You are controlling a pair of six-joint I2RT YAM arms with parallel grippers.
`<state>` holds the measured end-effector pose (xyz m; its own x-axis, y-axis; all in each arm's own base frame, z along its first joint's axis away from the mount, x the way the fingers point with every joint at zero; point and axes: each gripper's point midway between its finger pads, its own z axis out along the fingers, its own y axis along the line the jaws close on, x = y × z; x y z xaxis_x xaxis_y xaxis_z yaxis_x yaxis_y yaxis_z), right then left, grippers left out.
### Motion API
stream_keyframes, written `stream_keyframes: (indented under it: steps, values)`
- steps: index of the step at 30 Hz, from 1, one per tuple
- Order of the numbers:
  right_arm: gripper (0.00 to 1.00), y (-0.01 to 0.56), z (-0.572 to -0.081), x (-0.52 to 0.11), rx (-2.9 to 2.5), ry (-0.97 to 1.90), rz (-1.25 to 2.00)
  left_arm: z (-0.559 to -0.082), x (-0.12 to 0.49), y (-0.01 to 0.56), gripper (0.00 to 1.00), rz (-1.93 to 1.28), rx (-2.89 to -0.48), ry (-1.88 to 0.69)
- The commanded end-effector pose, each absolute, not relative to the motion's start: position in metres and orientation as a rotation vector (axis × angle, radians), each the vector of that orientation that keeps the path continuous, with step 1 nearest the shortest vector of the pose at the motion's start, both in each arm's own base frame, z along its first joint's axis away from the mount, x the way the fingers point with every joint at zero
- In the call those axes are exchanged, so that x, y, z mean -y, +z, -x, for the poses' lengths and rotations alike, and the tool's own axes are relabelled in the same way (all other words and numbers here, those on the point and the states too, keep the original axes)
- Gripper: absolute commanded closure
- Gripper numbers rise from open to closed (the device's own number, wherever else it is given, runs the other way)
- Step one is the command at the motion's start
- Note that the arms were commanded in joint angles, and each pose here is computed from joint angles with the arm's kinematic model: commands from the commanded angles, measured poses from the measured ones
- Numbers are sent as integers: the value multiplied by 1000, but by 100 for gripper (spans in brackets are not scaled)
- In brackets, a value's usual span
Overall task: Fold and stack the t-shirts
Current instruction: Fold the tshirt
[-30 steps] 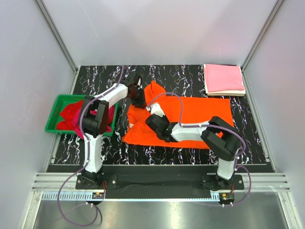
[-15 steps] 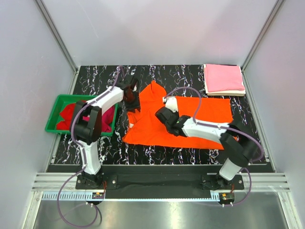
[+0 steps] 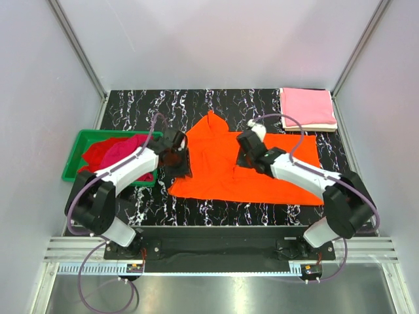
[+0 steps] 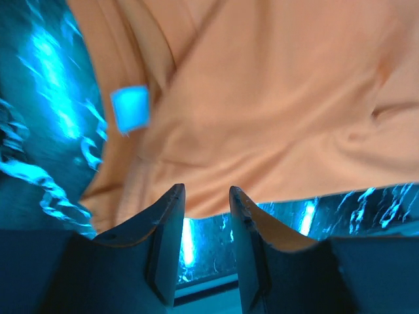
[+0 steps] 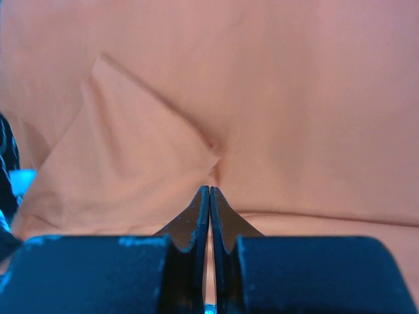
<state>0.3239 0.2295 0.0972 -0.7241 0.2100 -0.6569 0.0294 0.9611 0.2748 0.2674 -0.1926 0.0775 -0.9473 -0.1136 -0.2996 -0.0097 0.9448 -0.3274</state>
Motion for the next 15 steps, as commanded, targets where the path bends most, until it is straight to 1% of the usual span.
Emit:
stream_keyframes:
  steps: [1,2,3,5,6,7,9,10,13,15]
  values:
    - [92,137,-335,-210,-2292,464,-311,-256,215,67,62,99,-2769,-572]
    - [92,141,-336,-203,-2284,464,-336,-254,211,59,62,99,-2785,-530]
    - [92,139,-338,-185,-2292,417,-382,-250,199,44,62,119,-2829,-431]
    - [92,144,-336,-167,-2281,381,-447,-251,182,33,63,125,-2851,-280]
    - [92,135,-334,-149,-2293,335,-506,-252,165,25,63,144,-2854,-143]
    - [92,138,-332,-141,-2282,344,-550,-253,159,24,63,146,-2848,-89]
    - [92,124,-325,-122,-2305,334,-628,-255,145,20,63,160,-2836,30]
    - [93,126,-328,-104,-2277,324,-699,-256,143,20,63,164,-2830,46]
    - [94,114,-325,-76,-2282,281,-797,-258,140,20,61,168,-2825,81]
    - [94,108,-320,-66,-2296,260,-835,-255,138,22,60,158,-2825,102]
